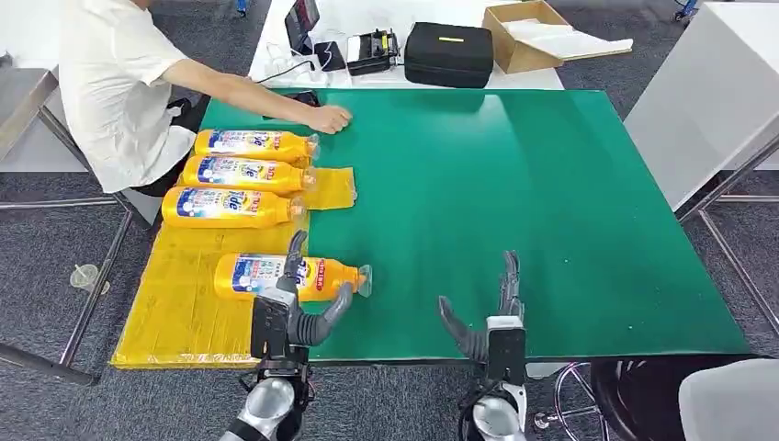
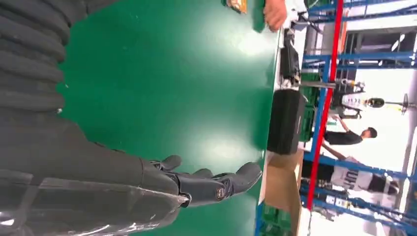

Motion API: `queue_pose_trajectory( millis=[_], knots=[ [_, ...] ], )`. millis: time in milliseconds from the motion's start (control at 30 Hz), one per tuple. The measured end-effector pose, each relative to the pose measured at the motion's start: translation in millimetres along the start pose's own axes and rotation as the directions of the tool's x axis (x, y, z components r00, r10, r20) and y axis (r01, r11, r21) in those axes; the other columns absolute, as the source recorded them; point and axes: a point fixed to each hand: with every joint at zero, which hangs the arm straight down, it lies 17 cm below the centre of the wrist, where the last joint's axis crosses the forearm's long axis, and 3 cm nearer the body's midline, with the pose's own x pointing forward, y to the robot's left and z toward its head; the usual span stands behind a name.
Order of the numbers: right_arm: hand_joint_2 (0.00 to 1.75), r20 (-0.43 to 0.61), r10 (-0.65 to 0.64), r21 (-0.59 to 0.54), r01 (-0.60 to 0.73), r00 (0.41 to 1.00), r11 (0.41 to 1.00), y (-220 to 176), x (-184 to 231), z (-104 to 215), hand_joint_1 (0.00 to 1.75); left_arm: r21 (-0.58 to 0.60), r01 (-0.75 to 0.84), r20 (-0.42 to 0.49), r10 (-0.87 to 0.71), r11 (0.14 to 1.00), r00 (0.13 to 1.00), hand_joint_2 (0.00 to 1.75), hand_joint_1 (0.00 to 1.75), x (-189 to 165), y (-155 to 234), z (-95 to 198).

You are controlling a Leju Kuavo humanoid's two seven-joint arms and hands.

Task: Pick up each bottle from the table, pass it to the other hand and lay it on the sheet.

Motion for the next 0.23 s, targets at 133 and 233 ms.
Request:
queue_pose_trajectory(
  millis=[133, 233],
  knots=[
    [1.75, -0.002, 0.001, 0.016, -0.001, 1.000, 1.000, 3.4, -0.2, 3.5, 0.00, 0.000, -0.002, 0.003, 0.002, 1.000, 1.000, 1.75, 0.00, 1.2, -1.0, 1.5],
    [1.75, 0.000, 0.001, 0.022, -0.001, 1.000, 1.000, 4.4, 0.2, 4.4, 0.00, 0.001, -0.004, 0.002, 0.004, 1.000, 1.000, 1.75, 0.00, 1.2, -1.0, 2.6]
  ],
)
